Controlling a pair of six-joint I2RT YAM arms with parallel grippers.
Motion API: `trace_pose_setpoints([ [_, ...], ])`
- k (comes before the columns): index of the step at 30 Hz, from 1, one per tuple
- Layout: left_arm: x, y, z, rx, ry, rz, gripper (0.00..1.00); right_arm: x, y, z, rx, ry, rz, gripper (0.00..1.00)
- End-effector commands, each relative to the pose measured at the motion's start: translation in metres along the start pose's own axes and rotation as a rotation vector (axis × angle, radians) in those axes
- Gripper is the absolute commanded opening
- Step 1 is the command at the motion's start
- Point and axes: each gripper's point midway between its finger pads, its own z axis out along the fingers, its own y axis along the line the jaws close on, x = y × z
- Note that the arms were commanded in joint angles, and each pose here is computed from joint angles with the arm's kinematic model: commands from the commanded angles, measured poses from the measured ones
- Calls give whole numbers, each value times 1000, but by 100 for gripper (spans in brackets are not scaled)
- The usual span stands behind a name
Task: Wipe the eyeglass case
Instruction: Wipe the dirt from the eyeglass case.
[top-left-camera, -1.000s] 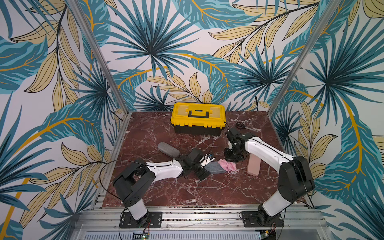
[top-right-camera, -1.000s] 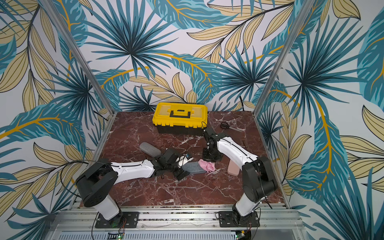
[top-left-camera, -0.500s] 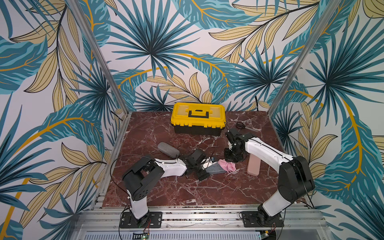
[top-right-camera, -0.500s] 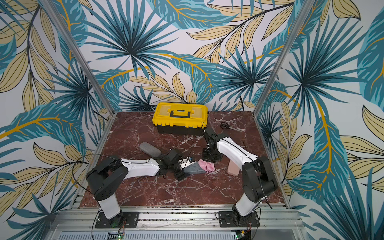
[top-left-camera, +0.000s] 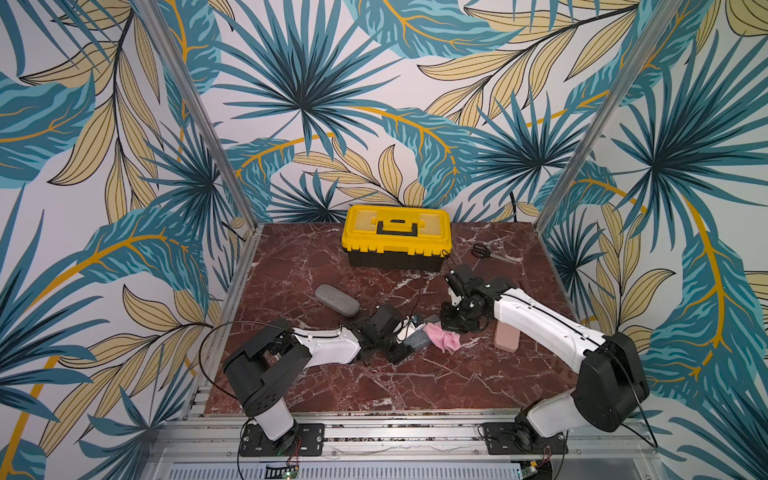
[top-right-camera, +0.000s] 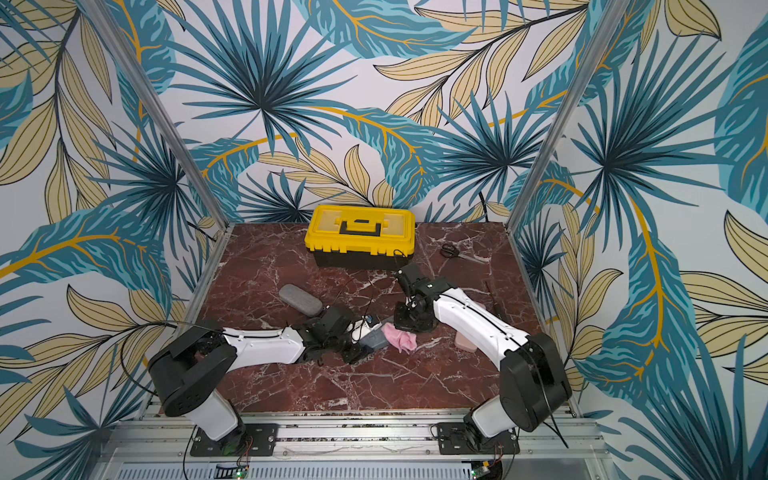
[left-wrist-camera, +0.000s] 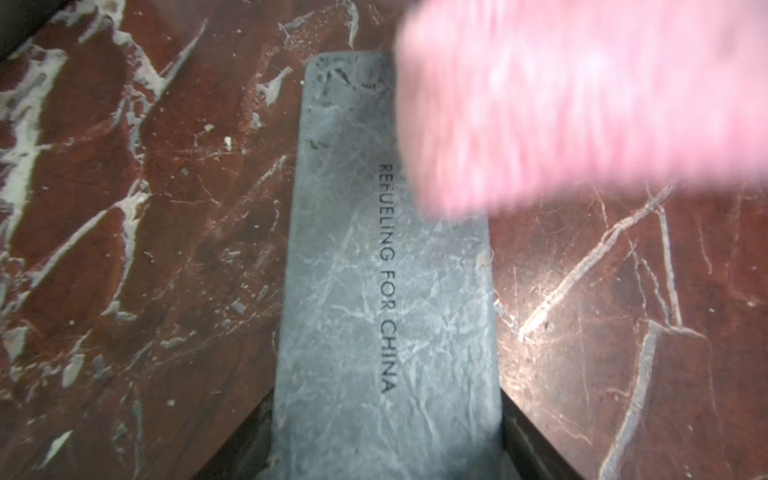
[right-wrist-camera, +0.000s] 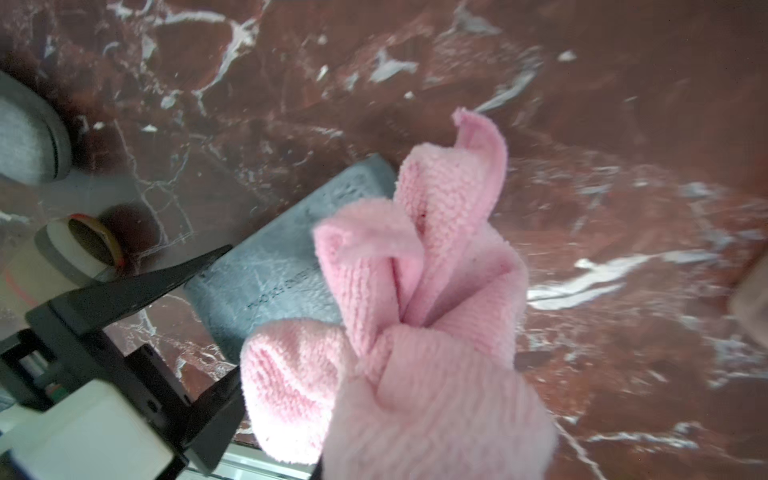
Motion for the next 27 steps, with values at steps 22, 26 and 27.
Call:
trace_pose_setpoints([
  [22,8,-3,-1,-129,-48,-53,23,-9,23,33,23,110,-72,0],
  [26,8,-4,-2,-167,-49,-23,23,4,53,64,-168,208,21,0],
  [27,8,-4,-3,-176,-46,-15,22,4,49,70,-163,223,25,0],
])
